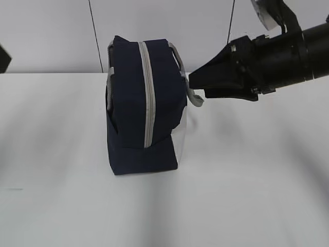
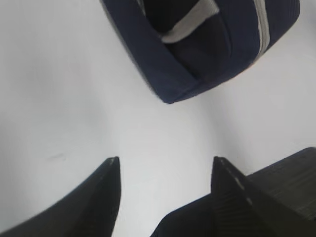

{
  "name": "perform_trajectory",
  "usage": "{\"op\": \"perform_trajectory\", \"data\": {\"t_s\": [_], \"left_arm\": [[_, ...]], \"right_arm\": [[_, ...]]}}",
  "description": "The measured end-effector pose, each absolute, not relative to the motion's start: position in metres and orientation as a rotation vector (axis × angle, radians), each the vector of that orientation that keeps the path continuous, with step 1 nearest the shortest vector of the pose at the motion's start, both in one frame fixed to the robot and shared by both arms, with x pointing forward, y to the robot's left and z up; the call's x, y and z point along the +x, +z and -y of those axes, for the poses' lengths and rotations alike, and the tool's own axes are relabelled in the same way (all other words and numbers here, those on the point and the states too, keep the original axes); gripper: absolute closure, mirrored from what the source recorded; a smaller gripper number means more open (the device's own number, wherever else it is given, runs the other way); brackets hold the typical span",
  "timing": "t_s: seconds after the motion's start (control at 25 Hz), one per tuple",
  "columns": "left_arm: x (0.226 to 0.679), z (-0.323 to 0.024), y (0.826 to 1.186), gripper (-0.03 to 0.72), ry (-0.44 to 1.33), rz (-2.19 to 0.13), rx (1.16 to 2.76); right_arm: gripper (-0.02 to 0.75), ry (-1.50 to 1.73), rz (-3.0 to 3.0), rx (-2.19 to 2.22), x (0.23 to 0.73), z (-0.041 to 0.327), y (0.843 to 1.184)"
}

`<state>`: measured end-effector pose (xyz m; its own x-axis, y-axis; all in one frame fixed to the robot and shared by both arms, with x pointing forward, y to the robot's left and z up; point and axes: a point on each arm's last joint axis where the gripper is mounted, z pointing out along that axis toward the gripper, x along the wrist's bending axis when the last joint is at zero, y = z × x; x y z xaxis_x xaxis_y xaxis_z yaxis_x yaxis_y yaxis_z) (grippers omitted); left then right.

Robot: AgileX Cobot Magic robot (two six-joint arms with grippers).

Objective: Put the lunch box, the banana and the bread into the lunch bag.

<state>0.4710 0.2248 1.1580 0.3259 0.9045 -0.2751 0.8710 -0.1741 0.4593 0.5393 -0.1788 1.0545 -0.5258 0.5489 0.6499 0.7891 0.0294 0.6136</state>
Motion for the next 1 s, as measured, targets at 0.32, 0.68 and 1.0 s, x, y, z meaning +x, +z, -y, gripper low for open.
{"op": "perform_trajectory", "data": {"t_s": [0.32, 0.68, 1.0], "left_arm": [[0.377, -0.253, 1.144, 0.284, 0.282, -1.52, 2.032], [0.323, -0.27, 1.107, 0.288, 0.466, -1.461, 1.942], [0.305, -0.276, 1.068, 0.291, 0.529, -1.453, 1.918]], "right_arm": [[0.295, -1.499, 2.097, -1.469, 0.529, 0.185, 1.046], [0.297, -1.486, 2.092, -1.445, 0.526, 0.184, 1.045], [0.298, -1.519, 2.113, -1.544, 0.533, 0.189, 1.044]]}}
